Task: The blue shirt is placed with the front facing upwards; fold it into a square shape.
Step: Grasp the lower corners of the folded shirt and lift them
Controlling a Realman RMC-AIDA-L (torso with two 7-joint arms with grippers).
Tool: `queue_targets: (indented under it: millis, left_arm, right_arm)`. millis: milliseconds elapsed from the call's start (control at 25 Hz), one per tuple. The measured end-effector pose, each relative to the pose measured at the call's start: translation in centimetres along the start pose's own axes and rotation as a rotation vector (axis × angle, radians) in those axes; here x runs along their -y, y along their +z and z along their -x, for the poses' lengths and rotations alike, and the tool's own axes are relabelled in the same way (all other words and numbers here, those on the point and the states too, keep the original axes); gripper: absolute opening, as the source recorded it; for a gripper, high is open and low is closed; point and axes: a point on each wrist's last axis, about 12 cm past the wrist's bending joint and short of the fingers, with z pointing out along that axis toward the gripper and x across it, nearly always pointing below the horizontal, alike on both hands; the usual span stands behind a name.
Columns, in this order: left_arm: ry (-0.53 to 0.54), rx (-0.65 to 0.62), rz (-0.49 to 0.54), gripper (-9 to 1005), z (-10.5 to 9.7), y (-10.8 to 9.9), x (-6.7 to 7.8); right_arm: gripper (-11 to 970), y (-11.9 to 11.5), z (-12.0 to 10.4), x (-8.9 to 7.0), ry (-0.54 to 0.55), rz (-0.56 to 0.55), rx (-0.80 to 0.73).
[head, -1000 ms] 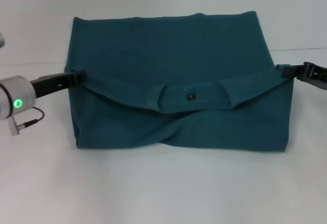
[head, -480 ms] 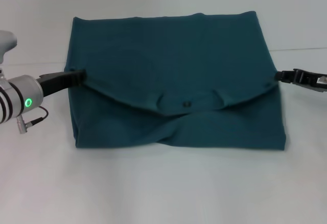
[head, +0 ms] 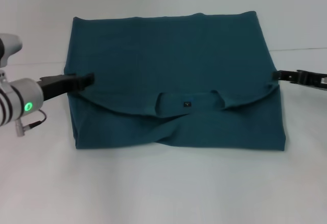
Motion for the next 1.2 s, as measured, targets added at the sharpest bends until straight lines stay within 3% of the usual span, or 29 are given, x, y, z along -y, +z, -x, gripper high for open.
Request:
queue_targets:
  millis: [160, 400, 600, 720, 1200]
  left_arm:
    - [0.005, 0.014, 0.012, 589, -0.1, -1.1, -0.8]
    - [-0.004, -0.013, -0.071, 612, -1.3, -3.2, -1.3]
    - [0.031, -0.059, -0.102, 609, -3.6, -5.6, -1.7]
    - [0.062, -0.090, -0.115, 608, -4.5, -5.7, -1.3]
    - [0.111, -0.138, -0.111, 602, -5.8, -5.4, -1.0]
  right_arm:
    - [644, -1.1, 0.1, 0.6, 0.013, 0.005, 0.030]
    - [715, -4.4, -1.4, 1.3, -0.017, 0.076, 0.006]
    - [712, -6.6, -3.0, 2.4, -0.026, 0.079, -0.013]
    - [710, -7.9, -4.3, 2.9, -0.057, 0.092, -0.029]
    - [705, -7.2, -7.5, 2.1, -0.170, 0.128, -0.109]
